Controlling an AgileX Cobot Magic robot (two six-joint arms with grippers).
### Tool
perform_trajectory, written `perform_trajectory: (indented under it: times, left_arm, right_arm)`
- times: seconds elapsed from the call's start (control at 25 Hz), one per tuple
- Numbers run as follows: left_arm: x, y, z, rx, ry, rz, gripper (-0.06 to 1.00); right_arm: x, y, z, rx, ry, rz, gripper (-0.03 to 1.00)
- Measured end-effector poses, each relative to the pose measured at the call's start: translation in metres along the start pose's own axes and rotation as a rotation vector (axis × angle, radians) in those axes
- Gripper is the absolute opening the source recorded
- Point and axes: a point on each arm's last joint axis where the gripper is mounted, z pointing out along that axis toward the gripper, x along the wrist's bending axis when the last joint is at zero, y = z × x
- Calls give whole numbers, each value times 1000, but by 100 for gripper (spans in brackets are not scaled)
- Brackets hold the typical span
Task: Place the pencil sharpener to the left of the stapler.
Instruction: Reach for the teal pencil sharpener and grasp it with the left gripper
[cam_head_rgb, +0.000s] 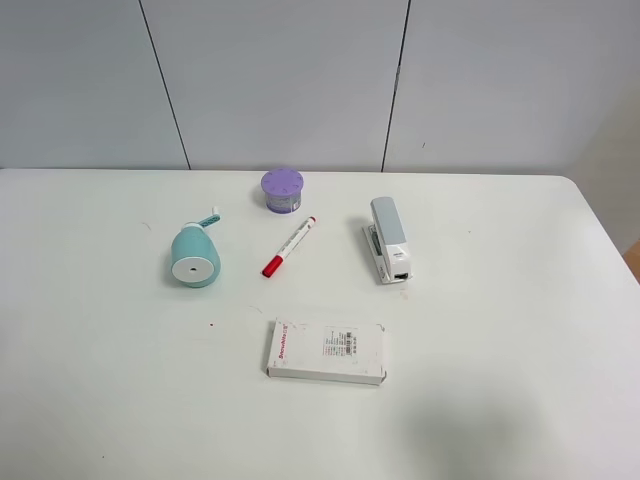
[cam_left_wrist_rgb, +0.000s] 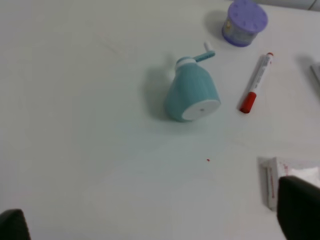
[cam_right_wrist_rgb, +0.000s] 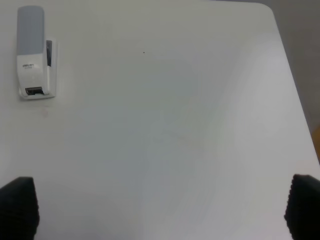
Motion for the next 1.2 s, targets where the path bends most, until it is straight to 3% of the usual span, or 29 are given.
perform_trajectory:
  times: [0.28, 0.36, 0.56, 0.72, 0.92, 1.2]
  left_arm:
    - [-10, 87, 52, 192, 41, -70, 100]
    - [-12, 118, 91, 281, 65, -109, 100]
    - [-24, 132, 124, 339, 79, -55, 100]
    - [-50, 135, 150, 385, 64, 4, 100]
    - [-75, 129, 186, 468, 60, -13, 100]
    - [-88, 103, 247, 641, 100, -69, 100]
  right_arm:
    - [0, 0, 0, 0, 0, 0, 99]
    - [0, 0, 0, 0, 0, 0, 99]
    - [0, 0, 0, 0, 0, 0, 99]
    - [0, 0, 0, 0, 0, 0, 99]
    - [0, 0, 0, 0, 0, 0, 99]
    - [0, 0, 0, 0, 0, 0, 99]
